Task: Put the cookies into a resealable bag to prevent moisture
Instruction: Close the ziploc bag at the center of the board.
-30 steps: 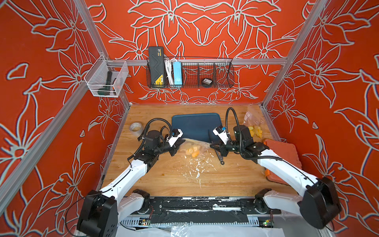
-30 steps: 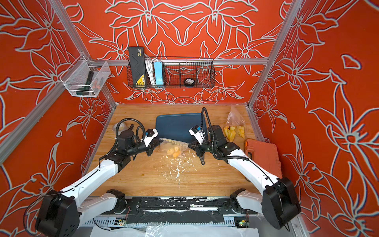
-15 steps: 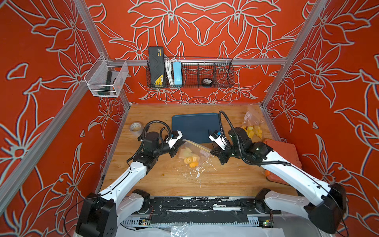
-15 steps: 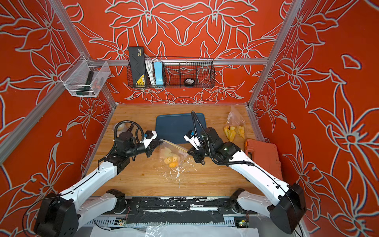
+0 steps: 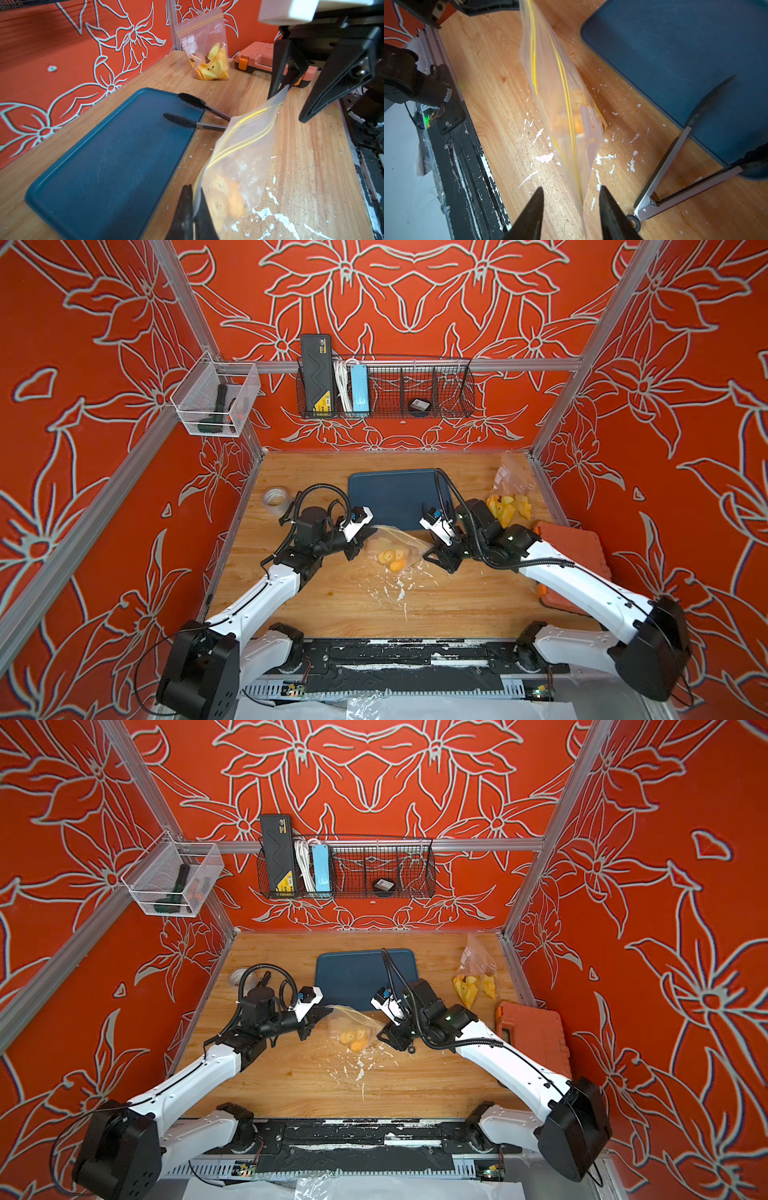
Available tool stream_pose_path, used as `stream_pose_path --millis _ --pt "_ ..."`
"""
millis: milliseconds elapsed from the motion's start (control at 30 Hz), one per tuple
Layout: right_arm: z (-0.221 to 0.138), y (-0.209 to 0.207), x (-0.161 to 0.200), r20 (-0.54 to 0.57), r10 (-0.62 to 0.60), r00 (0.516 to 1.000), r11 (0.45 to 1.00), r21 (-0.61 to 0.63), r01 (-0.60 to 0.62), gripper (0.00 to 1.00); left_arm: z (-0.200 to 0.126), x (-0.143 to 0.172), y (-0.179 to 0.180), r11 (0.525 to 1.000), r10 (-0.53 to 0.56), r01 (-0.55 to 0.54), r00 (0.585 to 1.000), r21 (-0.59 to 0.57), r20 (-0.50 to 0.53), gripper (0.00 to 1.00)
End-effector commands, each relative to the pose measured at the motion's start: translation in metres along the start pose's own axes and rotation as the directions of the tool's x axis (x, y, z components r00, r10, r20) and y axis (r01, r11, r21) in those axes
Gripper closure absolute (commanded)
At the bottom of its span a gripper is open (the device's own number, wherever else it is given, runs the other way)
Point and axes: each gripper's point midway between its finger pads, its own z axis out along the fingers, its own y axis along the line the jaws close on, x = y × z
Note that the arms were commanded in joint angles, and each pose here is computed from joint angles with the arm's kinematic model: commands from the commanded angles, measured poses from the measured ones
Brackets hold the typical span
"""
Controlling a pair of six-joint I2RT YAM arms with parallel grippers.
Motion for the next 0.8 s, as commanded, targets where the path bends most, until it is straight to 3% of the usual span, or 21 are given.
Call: stream_pose_path --millis 0,200,500,567,633,767 --pt "0.004 -0.006 -0.005 0.03 -0.076 0.997 0.997 0.031 0.075 0.57 0.001 -0.001 -0.001 1.0 0.021 -0.021 1.0 0.004 0.003 1.0" --pt "0.005 0.0 -0.011 0.047 -0.143 0.989 0.99 -0.005 0.144 0.64 0.002 -0.001 -0.001 1.0 0.018 -0.018 1.0 0.005 0.0 1.0" --pt "0.012 -0.012 0.001 -0.013 -0.128 0.992 0.991 0.042 0.128 0.71 0.002 0.0 0.002 1.0 0.02 -0.02 1.0 -0.01 -0.006 1.0" --pt "0.012 -0.014 0.0 -0.006 -0.125 0.992 0.991 0.052 0.125 0.77 0.002 0.001 0.002 1.0 0.021 -0.021 1.0 -0.009 -0.008 1.0" --pt "0.012 -0.015 -0.001 -0.006 -0.128 0.992 0.99 0.058 0.128 1.0 0.002 0.001 0.003 1.0 0.02 -0.021 1.0 -0.013 -0.01 1.0" --pt "0.01 -0.011 -0.004 0.006 -0.134 0.991 0.99 0.042 0.134 1.0 0.002 0.001 0.004 0.999 0.024 -0.024 1.0 -0.021 -0.011 1.0"
